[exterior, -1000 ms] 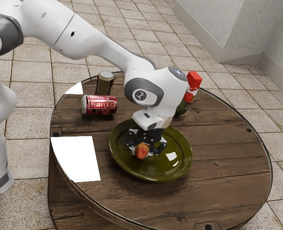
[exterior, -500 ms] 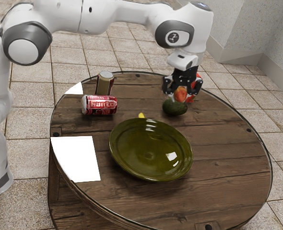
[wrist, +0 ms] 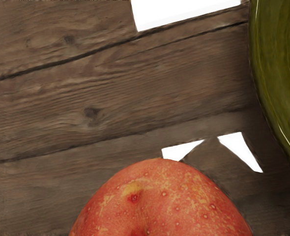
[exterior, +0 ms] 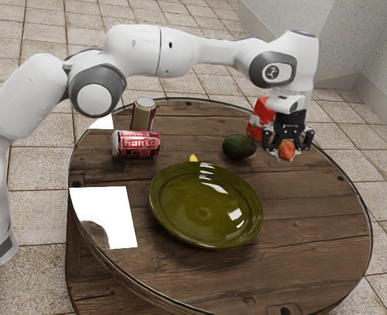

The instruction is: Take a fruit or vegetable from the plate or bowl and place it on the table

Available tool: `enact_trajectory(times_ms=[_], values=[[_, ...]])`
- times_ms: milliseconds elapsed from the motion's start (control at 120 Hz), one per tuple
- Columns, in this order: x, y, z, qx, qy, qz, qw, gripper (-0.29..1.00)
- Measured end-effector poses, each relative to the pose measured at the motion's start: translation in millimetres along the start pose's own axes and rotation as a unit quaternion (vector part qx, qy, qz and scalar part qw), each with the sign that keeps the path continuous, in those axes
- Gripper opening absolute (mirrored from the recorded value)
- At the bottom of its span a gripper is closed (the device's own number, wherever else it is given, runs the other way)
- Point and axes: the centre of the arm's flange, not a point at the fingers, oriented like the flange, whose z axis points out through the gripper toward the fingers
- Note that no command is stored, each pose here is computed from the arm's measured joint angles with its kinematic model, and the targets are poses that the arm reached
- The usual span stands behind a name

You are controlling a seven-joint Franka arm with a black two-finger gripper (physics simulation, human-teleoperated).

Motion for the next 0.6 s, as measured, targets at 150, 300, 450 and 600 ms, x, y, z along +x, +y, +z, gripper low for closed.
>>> enact_trajectory(times_ms=[150,300,450,600], values=[[-2,-18,16,0.047,0.007,0.004,0.999,0.18],[-4,-24,12,0.076,-0.003,0.007,0.997,0.43],[-6,-27,9,0.091,-0.01,0.008,0.996,0.61],[-19,-11,-6,0.05,-0.021,-0.005,0.999,0.67]])
